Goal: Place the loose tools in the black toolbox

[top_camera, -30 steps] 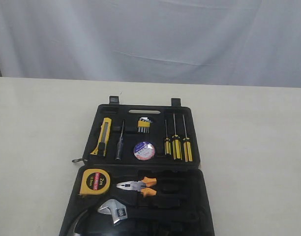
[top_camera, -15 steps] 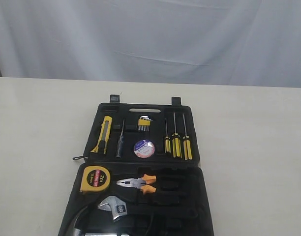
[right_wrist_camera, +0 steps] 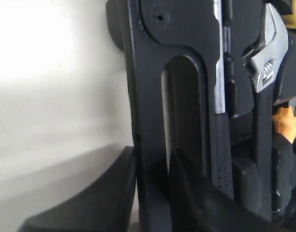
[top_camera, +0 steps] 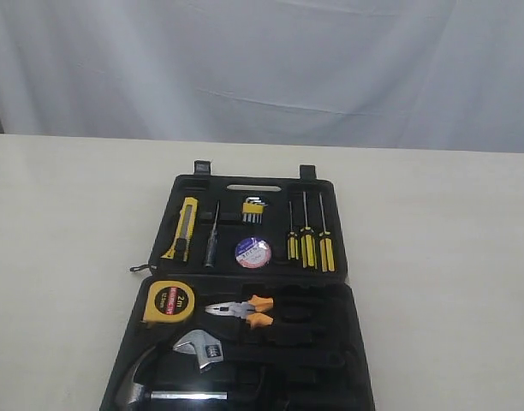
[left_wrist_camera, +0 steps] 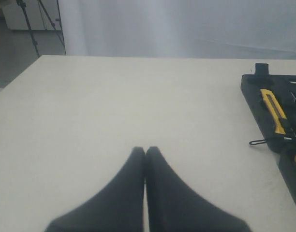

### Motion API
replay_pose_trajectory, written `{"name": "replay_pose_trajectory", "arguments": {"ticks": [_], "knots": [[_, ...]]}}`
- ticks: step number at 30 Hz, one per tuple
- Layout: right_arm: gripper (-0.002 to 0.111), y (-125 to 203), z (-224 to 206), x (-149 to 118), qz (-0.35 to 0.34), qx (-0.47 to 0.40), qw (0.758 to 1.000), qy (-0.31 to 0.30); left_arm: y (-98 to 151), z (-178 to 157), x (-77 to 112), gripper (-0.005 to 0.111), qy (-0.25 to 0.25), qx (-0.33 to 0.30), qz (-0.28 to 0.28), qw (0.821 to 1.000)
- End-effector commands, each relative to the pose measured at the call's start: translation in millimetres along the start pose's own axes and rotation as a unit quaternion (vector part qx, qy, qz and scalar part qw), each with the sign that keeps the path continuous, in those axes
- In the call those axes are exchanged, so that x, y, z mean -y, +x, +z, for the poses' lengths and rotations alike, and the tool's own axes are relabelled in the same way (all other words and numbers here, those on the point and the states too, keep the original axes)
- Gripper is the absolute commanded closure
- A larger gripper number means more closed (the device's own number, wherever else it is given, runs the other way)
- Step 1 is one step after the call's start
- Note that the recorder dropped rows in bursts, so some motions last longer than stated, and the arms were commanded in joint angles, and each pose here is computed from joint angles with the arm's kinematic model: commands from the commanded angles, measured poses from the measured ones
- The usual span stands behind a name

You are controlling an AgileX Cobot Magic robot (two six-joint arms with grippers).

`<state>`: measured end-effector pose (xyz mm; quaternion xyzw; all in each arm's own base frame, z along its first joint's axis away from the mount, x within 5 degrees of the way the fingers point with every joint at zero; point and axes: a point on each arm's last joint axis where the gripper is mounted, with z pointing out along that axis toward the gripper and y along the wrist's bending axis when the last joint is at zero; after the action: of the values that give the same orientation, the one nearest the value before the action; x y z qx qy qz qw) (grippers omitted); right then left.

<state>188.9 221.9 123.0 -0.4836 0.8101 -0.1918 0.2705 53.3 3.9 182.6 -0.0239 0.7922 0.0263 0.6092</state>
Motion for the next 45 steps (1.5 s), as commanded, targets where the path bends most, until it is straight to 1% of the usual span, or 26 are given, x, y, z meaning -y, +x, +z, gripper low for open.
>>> {"name": "replay_pose_trajectory", "arguments": {"ticks": [1, 4, 6, 8, 9, 12, 15, 18, 23, 25, 28, 32, 34, 38, 40, 42, 45], "knots": [[0.109, -0.8, -18.0, 13.2, 0.006, 0.007, 0.999, 0.041, 0.3, 0.2, 0.3, 0.107, 0.002, 0.002, -0.002, 1.0], [0.109, -6.3, -40.8, 14.2, -0.004, 0.044, 0.998, 0.039, 0.3, 0.2, 0.3, 0.107, 0.002, 0.002, -0.002, 1.0], [0.109, -8.5, -58.4, 16.8, 0.002, 0.067, 0.997, 0.039, 0.3, 0.2, 0.3, 0.107, 0.002, 0.002, -0.002, 1.0], [0.109, -8.9, -73.6, 22.6, 0.018, 0.069, 0.997, 0.04, 0.3, 0.2, 0.3, 0.107, 0.002, 0.002, -0.002, 1.0], [0.109, -8.4, -79.6, 27.3, 0.026, 0.061, 0.997, 0.04, 0.3, 0.2, 0.3, 0.107, 0.002, 0.002, -0.002, 1.0], [0.109, -9.9, -97.2, 42.2, 0.018, 0.044, 0.998, 0.052, 0.3, 0.2, 0.3, 0.107, 0.002, 0.002, -0.002, 1.0], [0.109, -16.0, -111.1, 59.8, 0.006, 0.046, 0.996, 0.071, 0.3, 0.2, 0.3, 0.107, 0.002, 0.002, -0.002, 1.0], [0.109, -21.5, -114.4, 83.3, 0.024, 0.046, 0.995, 0.086, 0.3, 0.2, 0.3, 0.107, 0.002, 0.002, -0.002, 1.0], [0.109, -24.9, -103.2, 130.3, 0.053, 0.055, 0.992, 0.1, 0.3, 0.2, 0.3, 0.107, 0.002, 0.002, -0.002, 1.0], [0.109, -22.7, -96.5, 154.4, 0.077, 0.063, 0.989, 0.107, 0.3, 0.2, 0.3, 0.107, 0.002, 0.002, -0.002, 1.0], [0.109, -10.8, -86.5, 190.6, 0.113, 0.056, 0.984, 0.124, 0.3, 0.2, 0.3, 0.107, 0.002, 0.002, -0.002, 1.0], [0.109, 8.5, -74.6, 228.8, 0.166, 0.053, 0.978, 0.118, 0.3, 0.2, 0.3, 0.107, 0.002, 0.002, -0.002, 1.0], [0.109, 24.1, -61.0, 247.3, 0.2, 0.04, 0.973, 0.111, 0.3, 0.2, 0.3, 0.107, 0.002, 0.002, -0.002, 1.0], [0.109, 59.1, -22.8, 271.0, 0.255, -0.002, 0.964, 0.069, 0.3, 0.2, 0.3, 0.107, 0.002, 0.002, -0.002, 1.0], [0.109, 69.3, -13.2, 277.8, 0.264, 0.005, 0.963, 0.045, 0.3, 0.2, 0.3, 0.107, 0.002, 0.002, -0.002, 1.0], [0.109, 71.3, -11.7, 281.7, 0.281, 0.021, 0.959, 0.027, 0.3, 0.2, 0.3, 0.107, 0.002, 0.002, -0.002, 1.0], [0.109, 64.8, -16.7, 287.5, 0.301, 0.051, 0.952, 0.007, 0.3, 0.2, 0.3, 0.107, 0.002, 0.002, -0.002, 1.0]]}}
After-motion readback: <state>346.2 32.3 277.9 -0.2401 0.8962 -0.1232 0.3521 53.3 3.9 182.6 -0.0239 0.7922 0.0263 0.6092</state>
